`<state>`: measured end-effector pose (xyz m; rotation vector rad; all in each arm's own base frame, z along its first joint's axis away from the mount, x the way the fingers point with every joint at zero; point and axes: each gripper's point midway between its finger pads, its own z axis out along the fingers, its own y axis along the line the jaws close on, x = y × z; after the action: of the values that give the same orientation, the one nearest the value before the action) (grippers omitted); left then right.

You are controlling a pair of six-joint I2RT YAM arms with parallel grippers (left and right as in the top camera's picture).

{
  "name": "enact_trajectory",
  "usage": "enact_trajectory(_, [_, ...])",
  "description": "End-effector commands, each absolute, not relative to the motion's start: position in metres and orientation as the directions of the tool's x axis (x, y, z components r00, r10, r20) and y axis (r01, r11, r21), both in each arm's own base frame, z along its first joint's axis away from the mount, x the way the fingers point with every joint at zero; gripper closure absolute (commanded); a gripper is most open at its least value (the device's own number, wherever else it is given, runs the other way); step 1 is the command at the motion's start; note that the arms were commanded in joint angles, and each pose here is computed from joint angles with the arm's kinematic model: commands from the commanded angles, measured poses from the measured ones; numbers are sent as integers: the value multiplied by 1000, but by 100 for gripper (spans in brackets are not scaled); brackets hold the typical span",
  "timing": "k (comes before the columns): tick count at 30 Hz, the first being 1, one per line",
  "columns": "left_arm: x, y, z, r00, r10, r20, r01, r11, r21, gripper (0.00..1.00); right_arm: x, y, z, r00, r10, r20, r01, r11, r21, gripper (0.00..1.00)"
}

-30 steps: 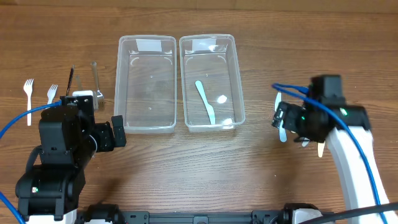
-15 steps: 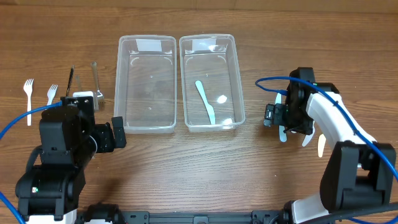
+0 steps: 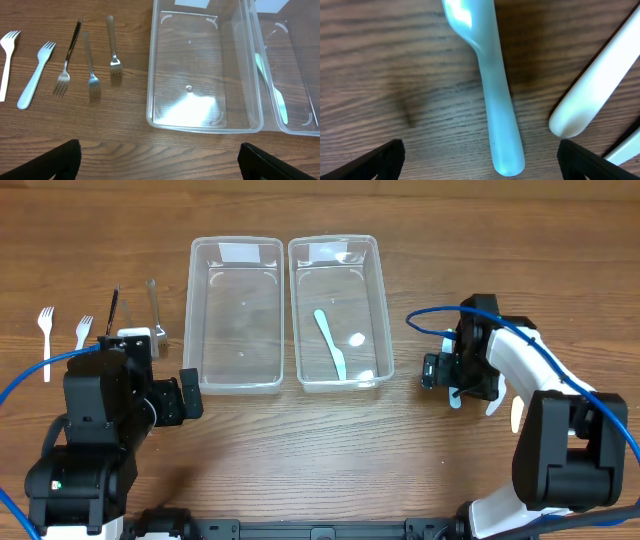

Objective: Pack container
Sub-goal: 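Return the right gripper to the knives and grasp the white knife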

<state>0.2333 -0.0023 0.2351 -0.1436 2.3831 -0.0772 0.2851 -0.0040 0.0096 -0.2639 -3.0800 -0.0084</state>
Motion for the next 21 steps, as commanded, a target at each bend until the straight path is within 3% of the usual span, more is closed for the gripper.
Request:
enact_trajectory(1, [234, -3, 245, -705, -140, -695, -83, 990, -114, 0, 283, -3, 6, -984, 170, 60, 171, 985, 10, 0])
enact_trajectory(21, [233, -3, 243, -713, -140, -688, -85, 990, -113, 0, 279, 5, -3, -984, 168, 62, 172, 984, 54, 0])
